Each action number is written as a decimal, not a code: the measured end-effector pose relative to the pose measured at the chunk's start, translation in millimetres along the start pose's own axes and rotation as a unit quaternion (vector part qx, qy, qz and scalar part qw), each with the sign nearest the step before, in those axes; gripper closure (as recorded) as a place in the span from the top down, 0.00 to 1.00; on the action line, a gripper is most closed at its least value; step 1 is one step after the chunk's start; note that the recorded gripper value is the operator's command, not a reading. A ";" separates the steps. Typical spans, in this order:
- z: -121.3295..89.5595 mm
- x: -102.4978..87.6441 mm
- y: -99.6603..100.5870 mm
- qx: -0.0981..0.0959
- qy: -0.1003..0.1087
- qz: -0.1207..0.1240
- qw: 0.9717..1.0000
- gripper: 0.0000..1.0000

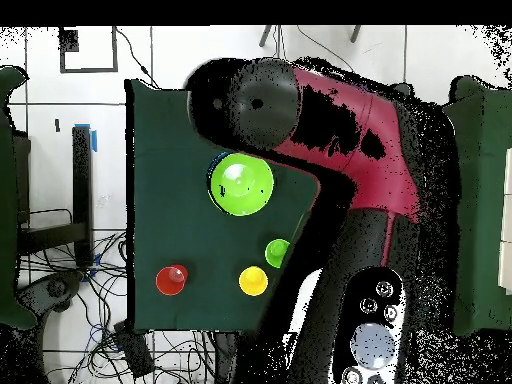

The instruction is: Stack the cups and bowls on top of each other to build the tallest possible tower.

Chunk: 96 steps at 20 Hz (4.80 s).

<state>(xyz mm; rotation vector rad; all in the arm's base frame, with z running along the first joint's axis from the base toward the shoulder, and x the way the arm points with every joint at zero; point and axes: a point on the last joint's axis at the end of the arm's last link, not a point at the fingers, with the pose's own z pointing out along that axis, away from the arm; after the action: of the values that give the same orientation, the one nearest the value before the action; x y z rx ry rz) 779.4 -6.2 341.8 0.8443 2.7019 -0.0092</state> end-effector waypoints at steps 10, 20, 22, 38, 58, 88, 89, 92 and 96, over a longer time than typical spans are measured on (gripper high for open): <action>4.4 5.3 3.7 0.002 -0.006 0.016 1.000 0.00; 16.8 14.4 16.3 0.001 -0.013 0.014 1.000 0.00; 18.2 15.7 17.9 0.001 -0.013 0.012 1.000 0.00; 35.7 37.6 31.8 0.018 -0.014 0.029 0.999 0.00; 42.7 63.2 56.8 0.007 -0.028 0.077 0.997 0.00; 76.9 96.9 65.8 0.036 -0.011 0.068 0.997 0.00; 76.8 97.4 66.7 0.035 -0.010 0.069 0.997 0.00; 76.0 98.7 70.1 0.031 -0.008 0.073 0.997 0.00; 75.9 98.6 70.1 0.031 -0.008 0.075 0.997 0.00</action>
<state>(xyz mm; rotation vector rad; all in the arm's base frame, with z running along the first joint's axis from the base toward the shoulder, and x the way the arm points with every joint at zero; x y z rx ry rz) 763.7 99.1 246.6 1.0608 2.6289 -0.0671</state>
